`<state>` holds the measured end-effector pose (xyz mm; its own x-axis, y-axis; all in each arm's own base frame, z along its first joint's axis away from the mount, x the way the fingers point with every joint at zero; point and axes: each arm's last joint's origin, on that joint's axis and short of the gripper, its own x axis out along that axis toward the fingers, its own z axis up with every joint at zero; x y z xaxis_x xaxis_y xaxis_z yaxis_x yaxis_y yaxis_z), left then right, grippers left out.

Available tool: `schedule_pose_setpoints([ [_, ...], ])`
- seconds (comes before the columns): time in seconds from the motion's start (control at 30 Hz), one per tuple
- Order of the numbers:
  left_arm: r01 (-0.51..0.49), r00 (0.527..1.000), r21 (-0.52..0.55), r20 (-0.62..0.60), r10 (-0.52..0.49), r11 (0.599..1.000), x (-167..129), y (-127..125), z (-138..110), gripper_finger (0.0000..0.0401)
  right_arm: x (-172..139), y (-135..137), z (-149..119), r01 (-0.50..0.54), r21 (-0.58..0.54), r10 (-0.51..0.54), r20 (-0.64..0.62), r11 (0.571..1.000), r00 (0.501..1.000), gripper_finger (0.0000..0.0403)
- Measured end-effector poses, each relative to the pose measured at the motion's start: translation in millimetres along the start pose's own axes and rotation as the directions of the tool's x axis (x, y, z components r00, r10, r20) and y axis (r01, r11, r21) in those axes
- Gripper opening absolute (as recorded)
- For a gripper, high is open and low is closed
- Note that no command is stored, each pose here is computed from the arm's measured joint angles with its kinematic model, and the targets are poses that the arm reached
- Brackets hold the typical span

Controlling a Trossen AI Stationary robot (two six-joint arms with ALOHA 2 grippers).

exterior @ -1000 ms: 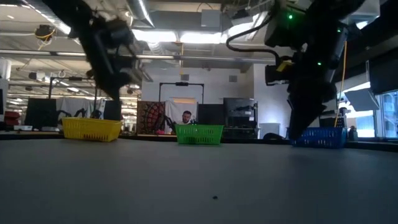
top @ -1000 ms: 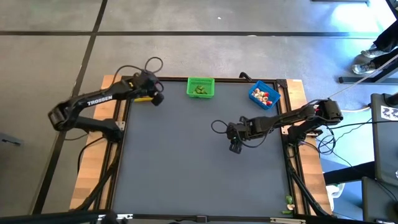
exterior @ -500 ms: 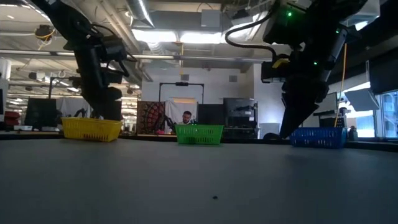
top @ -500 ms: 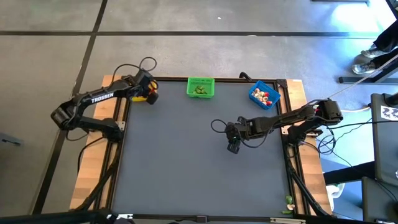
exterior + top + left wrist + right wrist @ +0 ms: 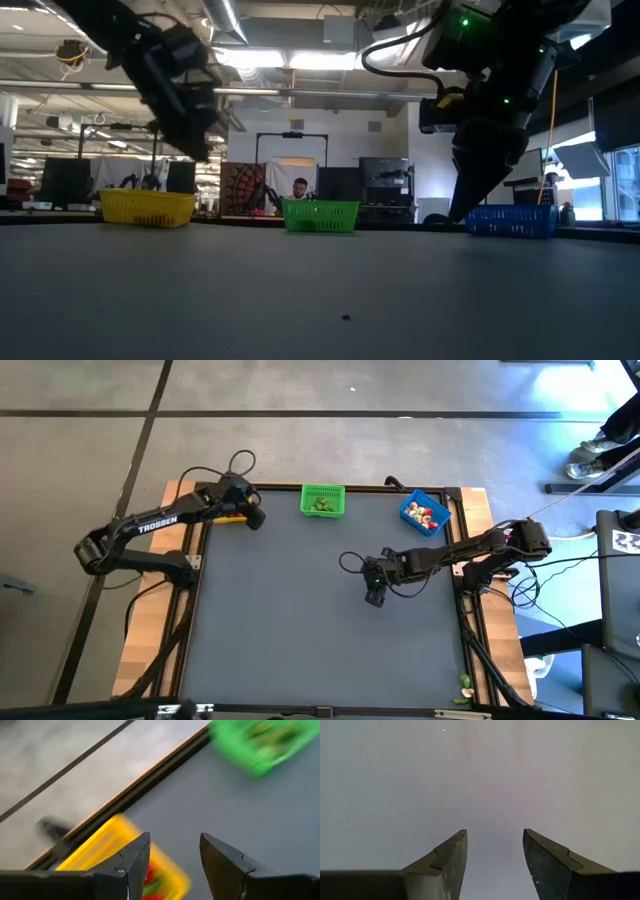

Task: Sort produce into baskets
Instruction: Put the small green chili pepper into the green basket

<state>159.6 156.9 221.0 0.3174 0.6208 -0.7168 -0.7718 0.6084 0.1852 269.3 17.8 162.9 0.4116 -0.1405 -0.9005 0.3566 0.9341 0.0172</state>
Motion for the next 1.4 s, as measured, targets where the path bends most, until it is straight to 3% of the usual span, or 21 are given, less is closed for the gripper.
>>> schedule_pose_setpoints([
  [0.13, 0.175, 0.976, 0.049, 0.124, -0.18, 0.983, -6, -23, 11, 0.0168, -1, 1, -1, -0.031, -0.007, 0.031, -0.03, 0.999, 0.999, 0.0193],
  [0.23, 0.284, 0.926, 0.123, 0.222, -0.306, 0.951, -11, -42, 18, 0.0168, -9, 4, 1, -0.111, -0.005, 0.11, -0.105, 0.994, 0.988, 0.0193],
  [0.33, 0.328, 0.87, 0.179, 0.324, -0.371, 0.928, -15, -58, 20, 0.0168, -21, 12, 1, -0.143, -0.022, 0.138, -0.168, 0.989, 0.976, 0.0193],
  [0.43, 0.361, 0.819, 0.172, 0.412, -0.4, 0.916, -18, -68, 20, 0.0168, -35, 25, -2, -0.185, -0.018, 0.176, -0.235, 0.983, 0.956, 0.0193],
  [0.63, 0.409, 0.74, 0.189, 0.504, -0.446, 0.893, -23, -82, 14, 0.0169, -57, 59, -35, -0.227, 0.063, 0.231, -0.453, 0.972, 0.861, 0.0193],
  [0.87, 0.385, 0.688, 0.316, 0.528, -0.498, 0.867, -31, -93, 14, 0.0169, -74, 95, -78, -0.235, 0.0, 0.201, -0.525, 0.972, 0.827, 0.0193],
  [1.23, 0.389, 0.657, 0.343, 0.547, -0.519, 0.855, -36, -99, 14, 0.0169, -99, 126, -134, -0.242, -0.073, 0.156, -0.583, 0.968, 0.797, 0.0193],
  [1.4, 0.405, 0.656, 0.325, 0.547, -0.519, 0.855, -35, -99, 14, 0.0169, -109, 133, -152, -0.211, 0.008, 0.168, -0.632, 0.977, 0.757, 0.0193],
])
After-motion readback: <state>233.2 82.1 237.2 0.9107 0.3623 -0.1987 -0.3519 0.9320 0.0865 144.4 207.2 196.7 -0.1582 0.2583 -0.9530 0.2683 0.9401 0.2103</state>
